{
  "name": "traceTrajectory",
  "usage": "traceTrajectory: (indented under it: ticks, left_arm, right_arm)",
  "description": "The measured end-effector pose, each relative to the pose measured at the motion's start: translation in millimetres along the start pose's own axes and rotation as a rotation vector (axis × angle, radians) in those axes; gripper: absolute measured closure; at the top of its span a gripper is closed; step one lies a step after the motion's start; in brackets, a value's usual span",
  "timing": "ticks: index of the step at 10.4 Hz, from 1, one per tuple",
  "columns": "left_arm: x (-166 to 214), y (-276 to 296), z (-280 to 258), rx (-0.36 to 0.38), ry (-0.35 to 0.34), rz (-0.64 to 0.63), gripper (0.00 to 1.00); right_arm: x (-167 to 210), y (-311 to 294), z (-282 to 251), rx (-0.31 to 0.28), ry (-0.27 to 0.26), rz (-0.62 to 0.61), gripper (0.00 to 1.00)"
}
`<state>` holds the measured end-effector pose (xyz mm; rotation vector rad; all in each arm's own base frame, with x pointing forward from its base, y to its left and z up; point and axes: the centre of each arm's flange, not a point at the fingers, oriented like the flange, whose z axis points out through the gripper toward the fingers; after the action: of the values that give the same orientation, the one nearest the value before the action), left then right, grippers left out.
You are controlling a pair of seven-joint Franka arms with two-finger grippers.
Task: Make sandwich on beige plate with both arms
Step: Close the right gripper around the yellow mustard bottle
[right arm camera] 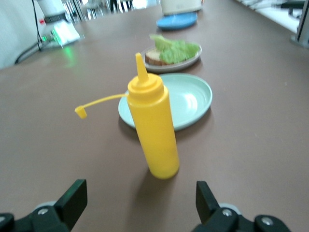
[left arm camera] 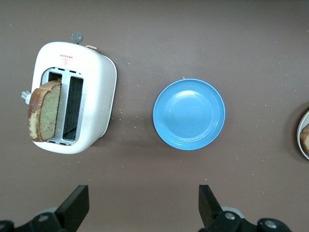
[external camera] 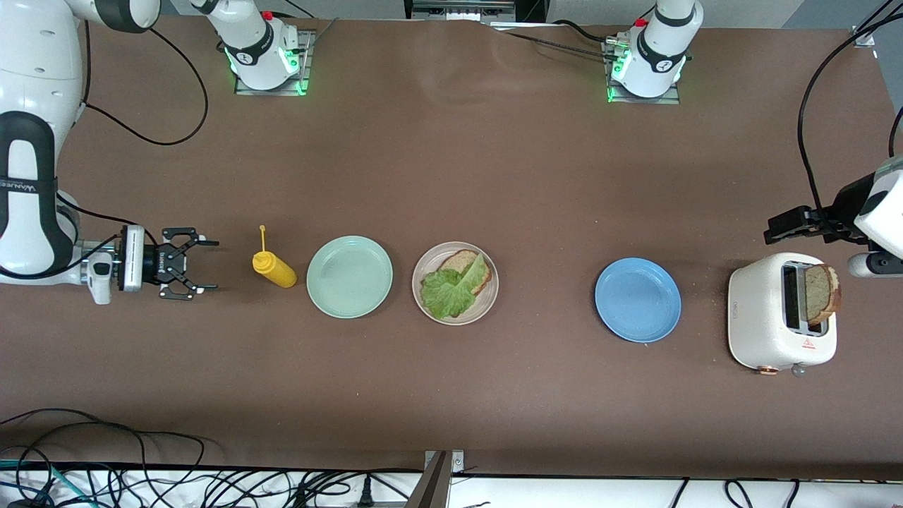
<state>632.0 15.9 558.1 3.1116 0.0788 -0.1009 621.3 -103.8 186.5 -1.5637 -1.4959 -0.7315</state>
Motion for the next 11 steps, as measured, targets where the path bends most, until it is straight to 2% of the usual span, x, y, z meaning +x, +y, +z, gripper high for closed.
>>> traceTrajectory:
  ticks: [4,5,7,10,11]
  left_arm:
    - [1,6,3,-0.001,-0.005,0.007,0.00]
    - [2,6,4,-0.001,-0.007,0.007,0.00]
    - [2,5,5,-0.001,-0.008,0.005,0.00]
    - [2,5,5,-0.001,-0.008,-0.005,0.00]
    - [2,6,5,-0.001,-0.008,-0.012,0.00]
  right_arm:
    - [-45,0,63,0.001,0.251,-0.013,0.02]
    - [-50,0,79,0.008,0.296,-0.018,0.02]
    - [-46,2,100,0.019,0.351,-0.045,0.02]
    - [-37,4,116,0.039,0.384,-0.074,0.04]
    - [-38,3,119,0.040,0.389,-0.083,0.17]
